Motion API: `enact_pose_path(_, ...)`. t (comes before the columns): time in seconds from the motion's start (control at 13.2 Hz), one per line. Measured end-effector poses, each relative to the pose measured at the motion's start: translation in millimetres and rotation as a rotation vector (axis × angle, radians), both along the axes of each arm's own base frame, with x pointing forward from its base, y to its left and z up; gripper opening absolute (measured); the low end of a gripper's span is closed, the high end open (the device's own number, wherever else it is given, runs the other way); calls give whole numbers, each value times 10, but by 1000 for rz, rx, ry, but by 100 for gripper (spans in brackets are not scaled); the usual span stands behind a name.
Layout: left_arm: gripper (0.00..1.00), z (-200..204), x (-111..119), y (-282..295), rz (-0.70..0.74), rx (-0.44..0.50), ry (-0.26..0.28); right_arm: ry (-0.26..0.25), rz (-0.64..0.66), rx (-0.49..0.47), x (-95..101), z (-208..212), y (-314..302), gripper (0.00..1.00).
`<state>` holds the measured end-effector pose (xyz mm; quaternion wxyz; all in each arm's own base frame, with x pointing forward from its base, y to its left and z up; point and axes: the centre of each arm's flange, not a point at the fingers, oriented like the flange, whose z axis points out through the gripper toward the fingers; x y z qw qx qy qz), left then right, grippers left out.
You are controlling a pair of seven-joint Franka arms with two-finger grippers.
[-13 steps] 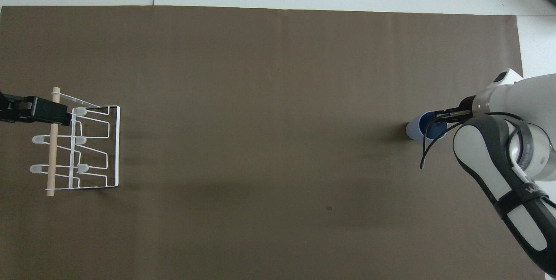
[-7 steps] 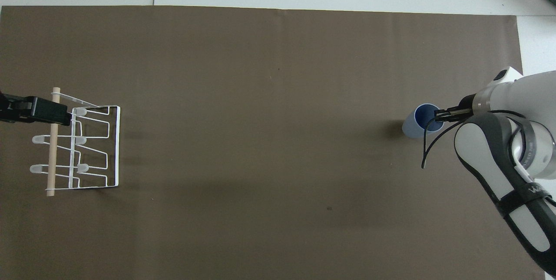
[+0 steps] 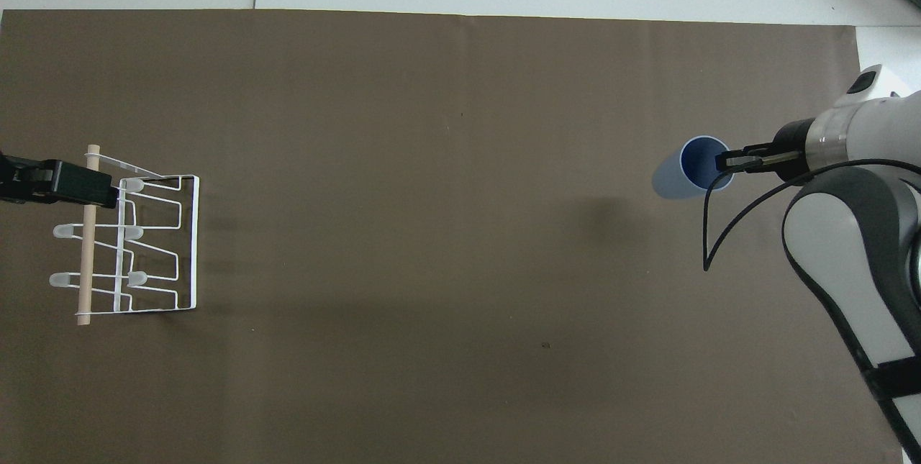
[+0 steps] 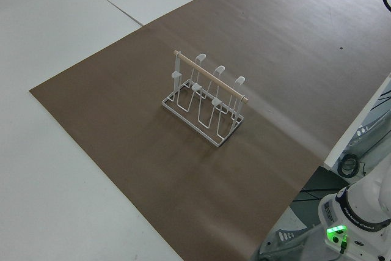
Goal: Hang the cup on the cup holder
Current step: 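Lift and tip the blue cup sideways toward the left gripper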
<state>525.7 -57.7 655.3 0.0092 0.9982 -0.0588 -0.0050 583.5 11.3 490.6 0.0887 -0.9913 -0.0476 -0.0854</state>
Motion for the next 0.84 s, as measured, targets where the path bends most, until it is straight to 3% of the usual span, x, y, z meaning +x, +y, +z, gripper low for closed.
enact_pose_path(0.38, 100, 0, 0, 0, 0, 0, 0, 64, -90, 275, -28, 115, 293, 4)
enact_pose_path(0.84, 100, -2, -5, -24, -4, 0, 2, 192, -146, 585, -130, -51, 643, 4)
